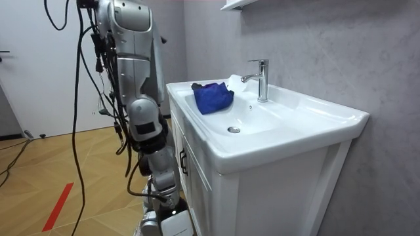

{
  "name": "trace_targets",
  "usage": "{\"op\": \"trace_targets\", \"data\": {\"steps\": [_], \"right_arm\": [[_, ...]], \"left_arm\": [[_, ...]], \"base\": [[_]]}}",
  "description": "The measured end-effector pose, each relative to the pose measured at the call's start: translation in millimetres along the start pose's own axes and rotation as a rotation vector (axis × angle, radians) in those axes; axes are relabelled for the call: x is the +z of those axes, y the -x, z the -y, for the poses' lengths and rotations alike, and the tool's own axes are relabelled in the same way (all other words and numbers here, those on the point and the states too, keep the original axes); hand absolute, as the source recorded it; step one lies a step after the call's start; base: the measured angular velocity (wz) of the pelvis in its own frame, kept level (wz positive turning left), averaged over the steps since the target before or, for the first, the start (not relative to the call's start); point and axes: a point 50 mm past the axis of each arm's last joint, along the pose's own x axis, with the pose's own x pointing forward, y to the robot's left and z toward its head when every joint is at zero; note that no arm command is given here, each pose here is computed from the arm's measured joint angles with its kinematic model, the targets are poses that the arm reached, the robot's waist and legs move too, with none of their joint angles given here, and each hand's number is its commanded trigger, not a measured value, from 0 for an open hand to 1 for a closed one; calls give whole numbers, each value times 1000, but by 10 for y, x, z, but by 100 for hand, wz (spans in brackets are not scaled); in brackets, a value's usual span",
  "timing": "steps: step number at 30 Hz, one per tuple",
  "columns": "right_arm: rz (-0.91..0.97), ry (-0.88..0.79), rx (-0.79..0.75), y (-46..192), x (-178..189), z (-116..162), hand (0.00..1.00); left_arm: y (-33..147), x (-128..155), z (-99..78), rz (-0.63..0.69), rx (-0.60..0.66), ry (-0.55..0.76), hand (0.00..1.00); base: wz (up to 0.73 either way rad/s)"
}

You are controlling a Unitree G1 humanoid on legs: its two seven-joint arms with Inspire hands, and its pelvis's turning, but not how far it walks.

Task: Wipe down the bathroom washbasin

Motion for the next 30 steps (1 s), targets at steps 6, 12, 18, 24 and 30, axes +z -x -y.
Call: {"op": "trace_targets", "data": {"steps": [6, 12, 18, 24, 30], "right_arm": [[8, 8, -6, -6, 77, 65, 0], [-14, 67, -16, -7, 21, 126, 0], [-19, 81, -24, -3, -31, 159, 0], [-25, 93, -11, -2, -33, 138, 0], [2, 89, -4, -6, 61, 122, 0]], "left_arm": [[-40, -462, -221, -229, 85, -35, 0], [-59, -678, -462, -299, 168, -108, 0], [132, -1163, -873, -446, 247, -282, 0], [671, -1661, -1112, -621, 209, -472, 0], [1206, -2001, -1217, -727, 46, -690, 0]], "base": [[22], [9], [4], [4], [-1]]}}
